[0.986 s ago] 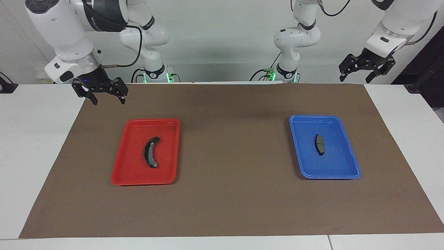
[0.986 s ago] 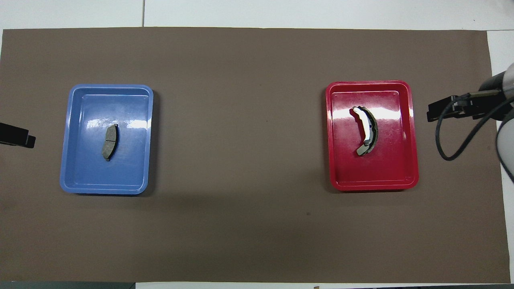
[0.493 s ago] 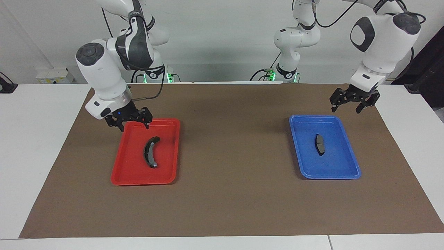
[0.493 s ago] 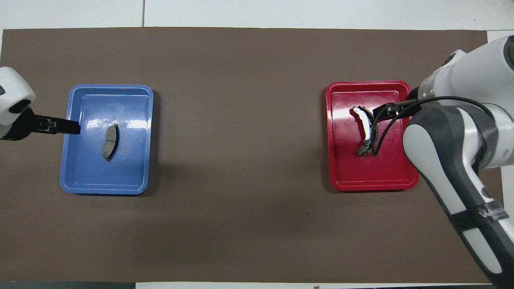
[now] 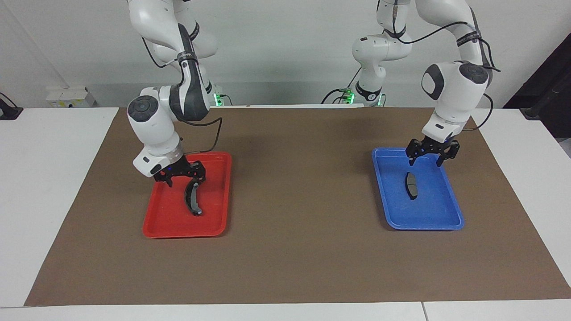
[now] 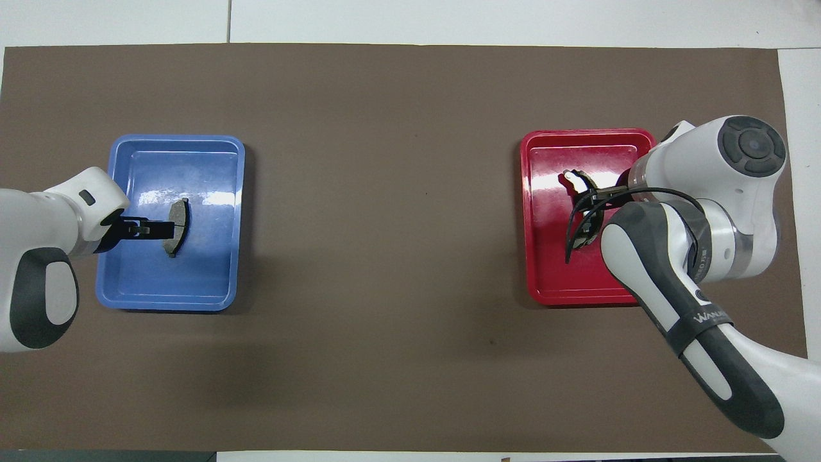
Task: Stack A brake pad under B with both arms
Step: 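Grasp the pads in both trays with the left and right grippers, then carry the flat grey pad toward the table center with the left gripper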
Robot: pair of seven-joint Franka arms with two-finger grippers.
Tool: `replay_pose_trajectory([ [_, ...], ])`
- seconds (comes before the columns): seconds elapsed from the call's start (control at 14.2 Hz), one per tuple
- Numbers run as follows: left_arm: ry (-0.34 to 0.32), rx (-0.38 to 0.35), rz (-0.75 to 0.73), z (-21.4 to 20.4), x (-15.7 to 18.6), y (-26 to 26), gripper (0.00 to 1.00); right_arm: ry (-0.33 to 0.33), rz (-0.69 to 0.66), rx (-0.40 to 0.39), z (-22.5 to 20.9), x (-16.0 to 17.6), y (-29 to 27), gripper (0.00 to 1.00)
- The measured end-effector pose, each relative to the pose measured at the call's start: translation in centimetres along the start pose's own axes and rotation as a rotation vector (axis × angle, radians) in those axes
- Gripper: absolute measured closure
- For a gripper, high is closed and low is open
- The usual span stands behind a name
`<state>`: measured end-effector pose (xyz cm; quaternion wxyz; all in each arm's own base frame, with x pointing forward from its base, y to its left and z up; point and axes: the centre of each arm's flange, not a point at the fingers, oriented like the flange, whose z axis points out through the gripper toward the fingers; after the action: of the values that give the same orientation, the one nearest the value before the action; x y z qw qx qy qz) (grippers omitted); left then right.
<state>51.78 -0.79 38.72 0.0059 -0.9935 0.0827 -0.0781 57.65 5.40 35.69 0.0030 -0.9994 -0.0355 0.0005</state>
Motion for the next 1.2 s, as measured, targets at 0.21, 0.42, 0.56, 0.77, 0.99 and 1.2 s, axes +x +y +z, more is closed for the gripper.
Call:
replay_pose_trajectory([
  [0.21, -0.012, -0.007, -0.001, 3.6, 0.1, 0.0, 0.02, -0.016, 0.001, -0.006, 2.2, 0.1, 0.0, 0.06],
  [0.42, -0.027, -0.015, 0.000, 6.7, 0.2, 0.1, 0.03, -0.029, 0.000, -0.012, 4.2, 0.3, 0.1, 0.12],
  [0.56, -0.021, -0.017, 0.000, 8.3, 0.3, 0.1, 0.04, -0.023, -0.005, -0.014, 4.9, 0.5, 0.1, 0.17],
  [0.77, -0.031, -0.020, -0.001, 9.5, 0.1, 0.1, 0.08, -0.029, -0.006, -0.015, 5.4, 0.5, 0.3, 0.28],
  [0.99, -0.027, -0.021, 0.007, 9.4, 0.3, 0.3, 0.30, -0.030, -0.005, -0.015, 5.5, 0.5, 0.4, 0.30],
  [1.2, -0.023, -0.019, 0.033, 9.2, 0.4, 0.1, 0.49, -0.031, -0.005, -0.016, 5.5, 0.5, 0.4, 0.35],
])
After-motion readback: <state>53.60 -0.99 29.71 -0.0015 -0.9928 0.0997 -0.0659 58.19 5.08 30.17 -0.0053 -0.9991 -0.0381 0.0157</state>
